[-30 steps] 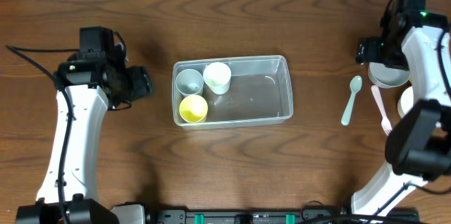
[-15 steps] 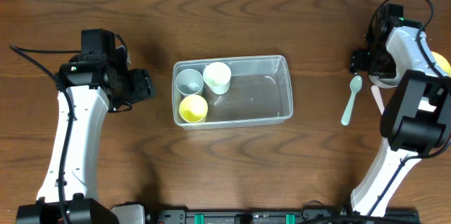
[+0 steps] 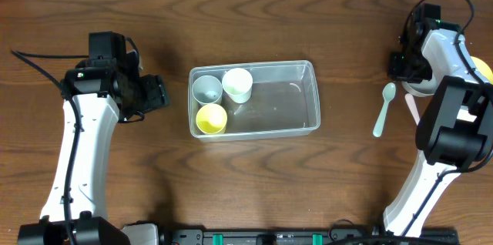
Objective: Pack container
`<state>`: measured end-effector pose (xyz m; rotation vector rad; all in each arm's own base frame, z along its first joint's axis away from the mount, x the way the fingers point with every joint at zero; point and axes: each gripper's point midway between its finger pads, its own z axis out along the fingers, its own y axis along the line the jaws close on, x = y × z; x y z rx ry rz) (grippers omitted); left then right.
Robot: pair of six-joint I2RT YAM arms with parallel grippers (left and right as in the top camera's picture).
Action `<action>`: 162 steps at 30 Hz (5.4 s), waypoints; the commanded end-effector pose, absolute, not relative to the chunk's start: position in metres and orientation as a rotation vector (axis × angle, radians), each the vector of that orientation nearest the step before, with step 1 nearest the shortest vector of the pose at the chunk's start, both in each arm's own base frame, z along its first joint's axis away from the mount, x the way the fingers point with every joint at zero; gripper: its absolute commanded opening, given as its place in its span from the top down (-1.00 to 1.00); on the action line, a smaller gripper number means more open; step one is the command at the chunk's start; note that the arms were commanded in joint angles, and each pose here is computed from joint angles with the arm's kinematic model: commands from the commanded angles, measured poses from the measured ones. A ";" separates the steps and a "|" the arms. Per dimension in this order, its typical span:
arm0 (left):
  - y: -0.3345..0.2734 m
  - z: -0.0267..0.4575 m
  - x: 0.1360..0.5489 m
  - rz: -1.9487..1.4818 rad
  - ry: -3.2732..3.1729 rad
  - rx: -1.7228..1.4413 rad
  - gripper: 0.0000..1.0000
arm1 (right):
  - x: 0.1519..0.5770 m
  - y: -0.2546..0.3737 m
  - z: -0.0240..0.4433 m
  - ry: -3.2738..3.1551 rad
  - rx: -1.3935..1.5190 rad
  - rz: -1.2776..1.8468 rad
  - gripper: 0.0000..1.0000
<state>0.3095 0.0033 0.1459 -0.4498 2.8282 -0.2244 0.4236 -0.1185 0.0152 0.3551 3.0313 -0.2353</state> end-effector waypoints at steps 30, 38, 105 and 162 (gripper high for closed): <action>0.002 0.146 0.306 -0.231 2.844 -0.409 -0.48 | 0.395 0.116 0.265 2.489 -0.590 0.055 0.97; 0.002 0.146 0.306 -0.231 2.846 -0.409 -0.48 | 0.352 0.205 0.245 2.475 -0.914 0.123 0.97; 0.003 0.146 0.306 -0.230 2.846 -0.409 -0.48 | 0.390 -0.055 0.226 2.652 0.711 -0.059 -0.39; 0.003 0.145 0.305 -0.224 2.850 -0.411 -0.48 | 0.319 -0.190 0.015 2.764 1.112 -0.098 0.69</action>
